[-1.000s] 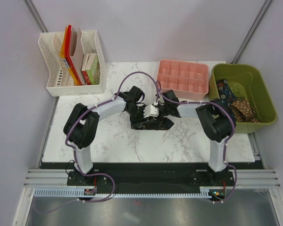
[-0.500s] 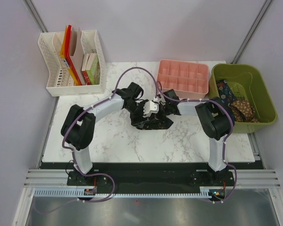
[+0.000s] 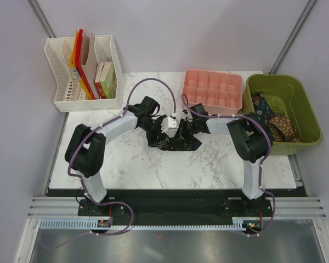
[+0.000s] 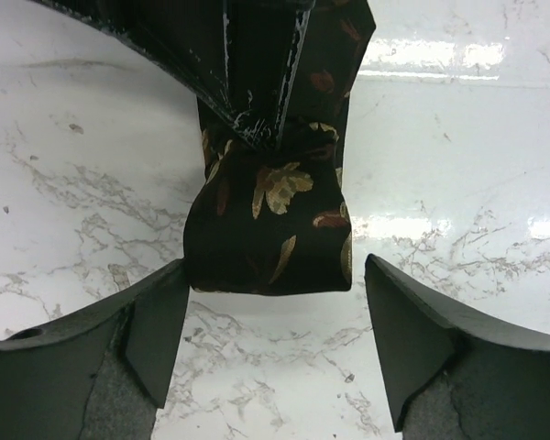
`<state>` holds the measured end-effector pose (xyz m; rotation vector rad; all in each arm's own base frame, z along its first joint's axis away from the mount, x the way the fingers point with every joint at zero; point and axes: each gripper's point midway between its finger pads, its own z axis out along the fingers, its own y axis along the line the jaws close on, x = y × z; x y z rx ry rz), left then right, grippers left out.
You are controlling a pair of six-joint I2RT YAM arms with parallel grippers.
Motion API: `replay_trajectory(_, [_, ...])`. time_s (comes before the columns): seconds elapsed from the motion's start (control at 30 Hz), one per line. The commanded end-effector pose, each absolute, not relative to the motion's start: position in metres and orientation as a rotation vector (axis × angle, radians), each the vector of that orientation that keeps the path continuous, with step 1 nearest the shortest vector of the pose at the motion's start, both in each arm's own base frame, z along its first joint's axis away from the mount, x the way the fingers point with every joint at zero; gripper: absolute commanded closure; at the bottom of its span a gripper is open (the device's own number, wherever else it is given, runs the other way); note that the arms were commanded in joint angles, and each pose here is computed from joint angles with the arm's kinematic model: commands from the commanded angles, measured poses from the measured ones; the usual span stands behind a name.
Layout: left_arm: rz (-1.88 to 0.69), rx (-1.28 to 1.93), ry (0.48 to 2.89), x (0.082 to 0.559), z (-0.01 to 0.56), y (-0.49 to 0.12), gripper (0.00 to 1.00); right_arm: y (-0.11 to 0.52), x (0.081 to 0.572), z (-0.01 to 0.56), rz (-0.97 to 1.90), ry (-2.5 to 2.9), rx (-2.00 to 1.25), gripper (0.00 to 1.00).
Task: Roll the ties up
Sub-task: Roll the tie at the center of the board.
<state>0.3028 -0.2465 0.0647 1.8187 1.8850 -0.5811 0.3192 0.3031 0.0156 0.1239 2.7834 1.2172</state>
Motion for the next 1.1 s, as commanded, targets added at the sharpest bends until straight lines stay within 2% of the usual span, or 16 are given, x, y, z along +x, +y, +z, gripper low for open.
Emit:
replay_trajectory(0.0, [-0.649,1.811,1.786,0.305,0.077,-0.271,0.23,0.274,0.313,-0.033,0.945,2.894,0.172,1.0])
replay_trajectory(0.2, [-0.691,1.837,1.748,0.292,0.08,-0.299,0.35,0.278,0.313,-0.031,0.973,2.886,0.177,1.0])
replay_trajectory(0.43, [-0.657,1.836,1.827,0.294,0.05,-0.318,0.39,0.285,0.311,-0.027,1.054,2.869,0.202,1.0])
replay_trajectory(0.63, [-0.606,1.888,1.899,0.287,0.022,-0.307,0.39,0.294,0.307,-0.02,1.166,2.856,0.222,1.0])
replay_trajectory(0.8, [-0.553,1.921,1.957,0.281,0.008,-0.292,0.53,0.297,0.308,-0.011,1.22,2.834,0.198,1.0])
replay_trajectory(0.93, [-0.519,1.947,2.007,0.273,-0.004,-0.277,0.6,0.296,0.314,-0.002,1.237,2.811,0.185,0.99])
replay_trajectory(1.07, [-0.467,1.97,2.052,0.269,-0.016,-0.264,0.64,0.293,0.32,0.012,1.255,2.794,0.167,0.91])
